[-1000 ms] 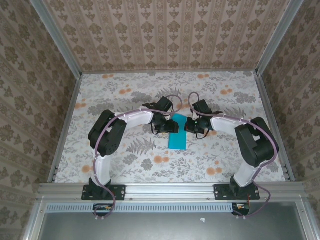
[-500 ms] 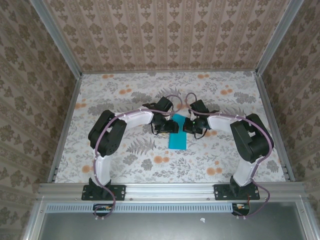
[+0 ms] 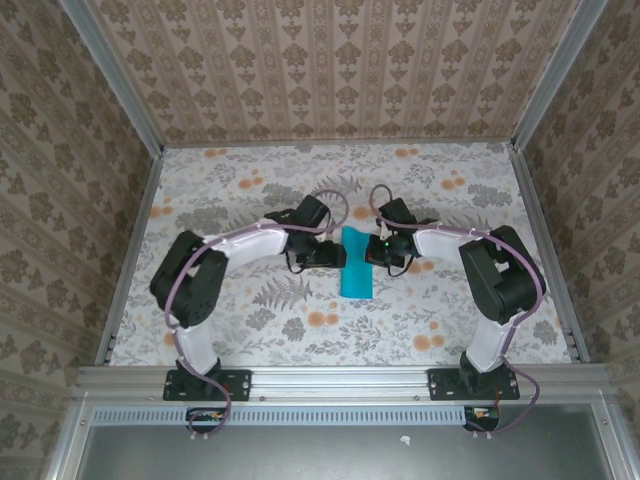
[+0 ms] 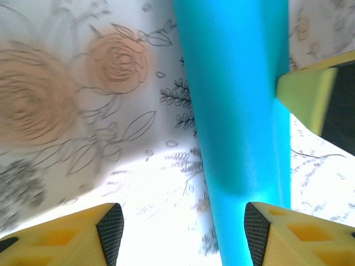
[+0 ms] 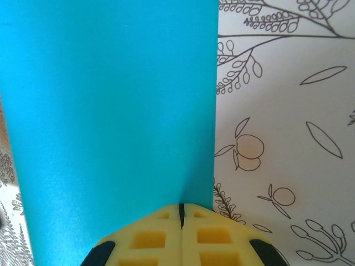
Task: Fold a paper plane with a square sheet of paper (fold left side to right side)
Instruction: Hold the square sheet of paper at the center of the table.
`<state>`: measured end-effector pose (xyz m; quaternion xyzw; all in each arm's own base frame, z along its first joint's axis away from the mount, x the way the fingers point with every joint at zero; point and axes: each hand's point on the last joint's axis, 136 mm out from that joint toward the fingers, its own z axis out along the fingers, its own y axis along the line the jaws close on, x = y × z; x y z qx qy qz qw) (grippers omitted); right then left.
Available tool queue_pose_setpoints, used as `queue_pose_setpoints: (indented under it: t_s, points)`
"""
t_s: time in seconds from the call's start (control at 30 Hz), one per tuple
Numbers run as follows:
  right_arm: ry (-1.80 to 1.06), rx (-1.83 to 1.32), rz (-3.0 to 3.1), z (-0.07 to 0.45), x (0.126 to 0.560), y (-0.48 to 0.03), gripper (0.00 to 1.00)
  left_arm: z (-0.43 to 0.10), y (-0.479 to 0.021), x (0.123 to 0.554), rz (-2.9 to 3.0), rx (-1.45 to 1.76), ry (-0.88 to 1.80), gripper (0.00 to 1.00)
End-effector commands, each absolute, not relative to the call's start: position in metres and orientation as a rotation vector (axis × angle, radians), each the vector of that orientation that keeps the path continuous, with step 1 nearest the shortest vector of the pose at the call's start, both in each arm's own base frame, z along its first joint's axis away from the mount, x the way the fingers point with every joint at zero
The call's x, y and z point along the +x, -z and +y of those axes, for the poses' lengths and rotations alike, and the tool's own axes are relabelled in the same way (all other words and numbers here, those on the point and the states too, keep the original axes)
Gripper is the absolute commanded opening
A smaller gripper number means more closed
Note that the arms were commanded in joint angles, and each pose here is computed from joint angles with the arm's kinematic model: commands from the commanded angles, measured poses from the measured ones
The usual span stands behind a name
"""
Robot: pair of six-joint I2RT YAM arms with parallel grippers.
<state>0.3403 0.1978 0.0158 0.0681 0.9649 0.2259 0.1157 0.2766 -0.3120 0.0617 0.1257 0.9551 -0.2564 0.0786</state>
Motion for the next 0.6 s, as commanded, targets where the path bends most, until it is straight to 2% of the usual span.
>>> queue_pose_setpoints:
  t_s: [0.0,0.1,0.2,0.4,0.57]
  points:
    - [-0.510,0.239,2.966,0.179,0.315,0.011,0.00,-0.319,-0.095,0.282,2.736,0.372,0.931,0.58]
    - [-0.510,0.236,2.967,0.180,0.314,0.011,0.00,-0.335,-0.101,0.276,2.691,0.368,1.129,0.35]
    - [-0.514,0.236,2.970,0.179,0.313,0.011,0.00,-0.353,-0.100,0.274,2.652,0.368,1.294,0.24]
    - [-0.513,0.234,2.973,0.180,0.313,0.011,0.00,-0.375,-0.090,0.271,2.641,0.385,1.445,0.17]
    - [-0.509,0.229,2.973,0.179,0.313,0.010,0.00,-0.380,-0.074,0.268,2.685,0.384,1.432,0.16]
